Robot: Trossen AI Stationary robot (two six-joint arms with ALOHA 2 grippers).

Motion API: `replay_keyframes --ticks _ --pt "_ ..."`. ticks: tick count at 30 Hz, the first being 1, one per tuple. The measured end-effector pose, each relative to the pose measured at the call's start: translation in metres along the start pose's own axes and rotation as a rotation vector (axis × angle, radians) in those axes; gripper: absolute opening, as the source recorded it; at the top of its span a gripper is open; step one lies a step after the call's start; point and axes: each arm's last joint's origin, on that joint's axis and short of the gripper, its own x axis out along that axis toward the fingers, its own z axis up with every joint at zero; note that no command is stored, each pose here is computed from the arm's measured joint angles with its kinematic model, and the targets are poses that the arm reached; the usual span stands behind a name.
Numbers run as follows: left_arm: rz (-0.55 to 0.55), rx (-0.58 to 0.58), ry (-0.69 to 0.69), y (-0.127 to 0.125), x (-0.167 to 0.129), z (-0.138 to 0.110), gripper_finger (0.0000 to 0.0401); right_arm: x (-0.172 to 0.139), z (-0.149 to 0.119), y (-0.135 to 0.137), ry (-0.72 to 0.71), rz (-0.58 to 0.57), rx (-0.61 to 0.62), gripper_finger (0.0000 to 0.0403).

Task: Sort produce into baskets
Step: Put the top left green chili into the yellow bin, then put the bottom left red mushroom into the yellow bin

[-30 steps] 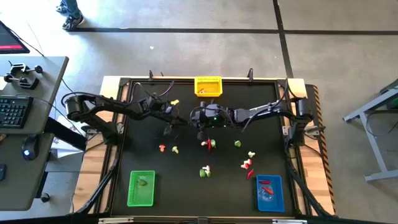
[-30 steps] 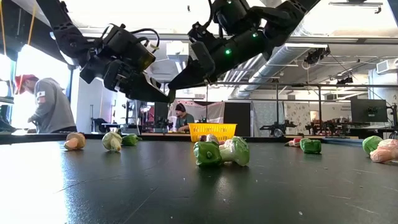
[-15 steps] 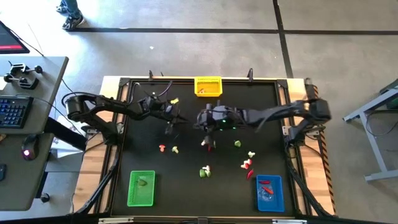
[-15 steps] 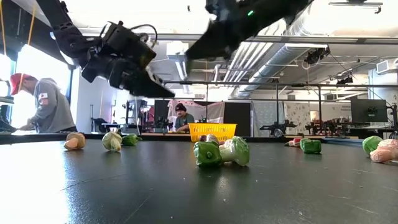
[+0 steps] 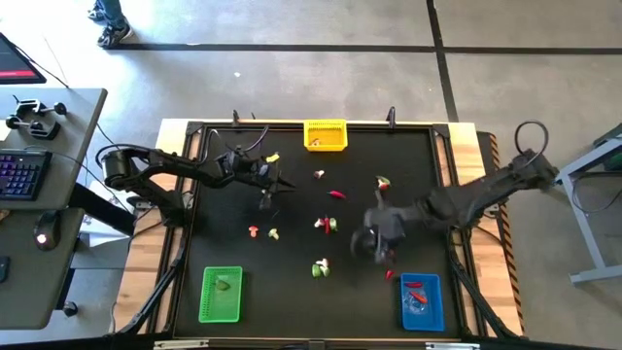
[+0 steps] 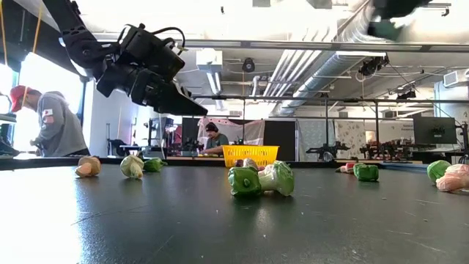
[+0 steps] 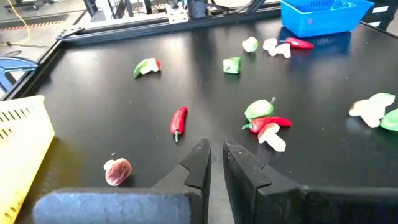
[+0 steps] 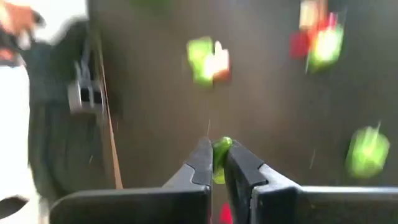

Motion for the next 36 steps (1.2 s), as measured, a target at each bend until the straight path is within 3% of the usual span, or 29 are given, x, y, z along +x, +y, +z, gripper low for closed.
replay_keyframes --ticks 7,13,26,36 --pt "-0.001 0.005 -0.001 0.0 0.0 0.0 0.003 0.005 -0.057 0.021 0.265 -0.168 0.298 0.001" --pt "-0.002 0.005 -0.001 0.0 0.0 0.0 0.003 0.022 -0.084 0.039 0.442 -0.211 0.37 0.0011" --pt "0.001 0.007 -0.015 0.0 0.0 0.002 0.003 0.071 -0.091 0.037 0.75 -0.244 0.319 0.002" --pt "0.0 -0.032 -0.012 0.0 0.0 0.001 0.003 0.079 -0.079 0.028 0.797 -0.198 0.297 0.0128"
